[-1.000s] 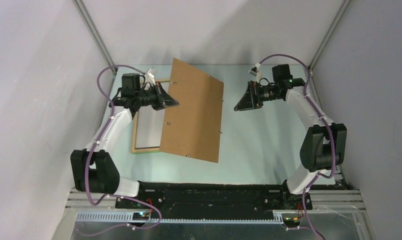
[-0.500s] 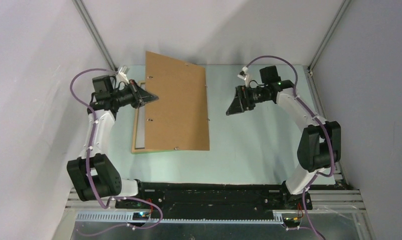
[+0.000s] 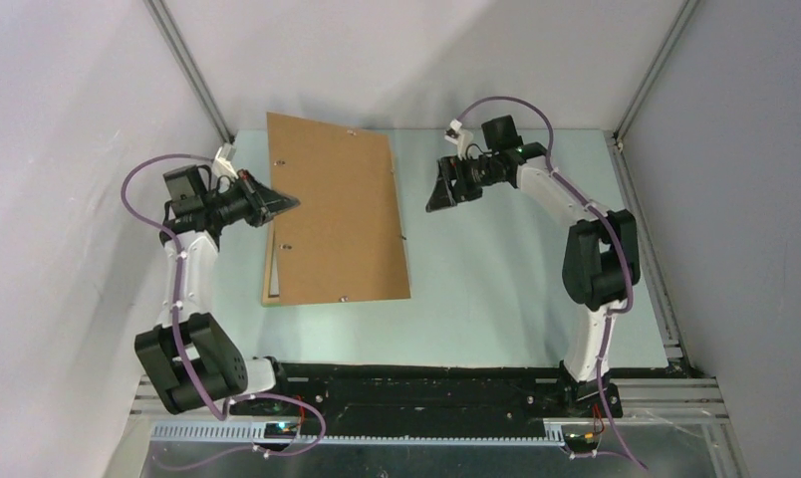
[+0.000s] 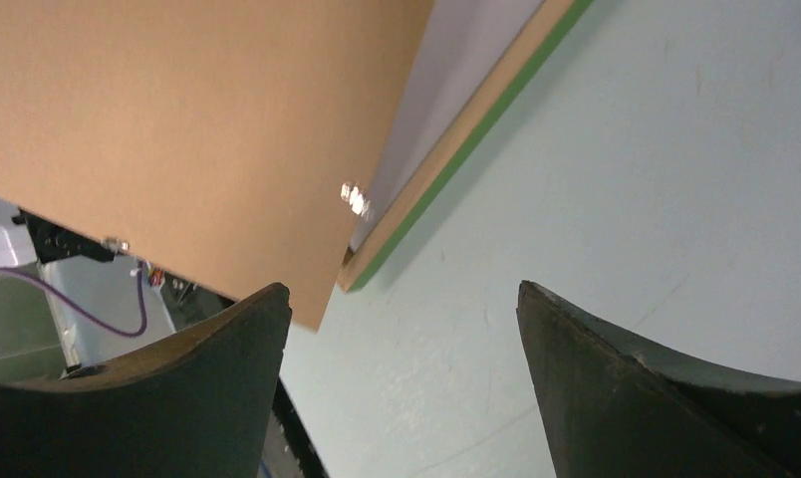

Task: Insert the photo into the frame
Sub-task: Turn over the photo frame item at the center of the board, then adjust the photo frame item.

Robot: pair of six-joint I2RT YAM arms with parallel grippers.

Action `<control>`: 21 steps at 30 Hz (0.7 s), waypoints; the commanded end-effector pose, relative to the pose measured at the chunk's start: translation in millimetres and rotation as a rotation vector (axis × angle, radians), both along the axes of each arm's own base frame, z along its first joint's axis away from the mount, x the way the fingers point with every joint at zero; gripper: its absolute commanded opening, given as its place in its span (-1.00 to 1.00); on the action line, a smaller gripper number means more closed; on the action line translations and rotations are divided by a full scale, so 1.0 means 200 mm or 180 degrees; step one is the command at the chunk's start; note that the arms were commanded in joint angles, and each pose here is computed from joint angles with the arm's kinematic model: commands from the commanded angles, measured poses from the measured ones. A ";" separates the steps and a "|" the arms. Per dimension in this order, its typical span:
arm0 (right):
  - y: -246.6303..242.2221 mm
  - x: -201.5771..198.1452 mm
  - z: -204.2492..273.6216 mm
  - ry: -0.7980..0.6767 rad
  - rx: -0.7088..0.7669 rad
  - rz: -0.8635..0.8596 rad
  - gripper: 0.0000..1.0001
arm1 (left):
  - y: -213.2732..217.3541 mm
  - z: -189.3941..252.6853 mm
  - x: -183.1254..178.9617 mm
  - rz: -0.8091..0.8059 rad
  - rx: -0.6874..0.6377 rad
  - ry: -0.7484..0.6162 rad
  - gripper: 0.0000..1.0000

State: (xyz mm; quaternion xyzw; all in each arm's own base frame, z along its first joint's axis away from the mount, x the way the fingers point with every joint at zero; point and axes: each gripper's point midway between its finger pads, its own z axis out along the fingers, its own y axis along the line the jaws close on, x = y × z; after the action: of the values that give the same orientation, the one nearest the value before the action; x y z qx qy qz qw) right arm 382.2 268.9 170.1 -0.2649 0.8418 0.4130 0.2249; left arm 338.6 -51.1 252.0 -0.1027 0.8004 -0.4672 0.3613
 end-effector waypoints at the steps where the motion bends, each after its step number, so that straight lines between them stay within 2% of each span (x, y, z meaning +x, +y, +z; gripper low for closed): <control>1: 0.09 0.18 0.08 -0.0302 0.0063 -0.0044 0.78 | -0.08 0.17 -0.12 -0.0288 -0.0050 -0.0421 -1.00; 9: 0.18 0.29 0.07 -0.0428 0.0086 0.0022 0.86 | -0.14 0.19 -0.24 -0.0445 -0.0104 -0.0520 -1.00; 21: 0.31 0.26 0.15 -0.0654 0.0120 0.0278 0.87 | -0.24 0.20 -0.32 -0.0603 -0.0059 -0.0613 -1.00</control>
State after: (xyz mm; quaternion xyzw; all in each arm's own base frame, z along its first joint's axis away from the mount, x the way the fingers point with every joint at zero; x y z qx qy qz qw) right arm 431.1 320.9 181.3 -0.3124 0.8133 0.4094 0.2708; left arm 286.2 -87.6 271.4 -0.0371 0.7833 -0.4975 0.3710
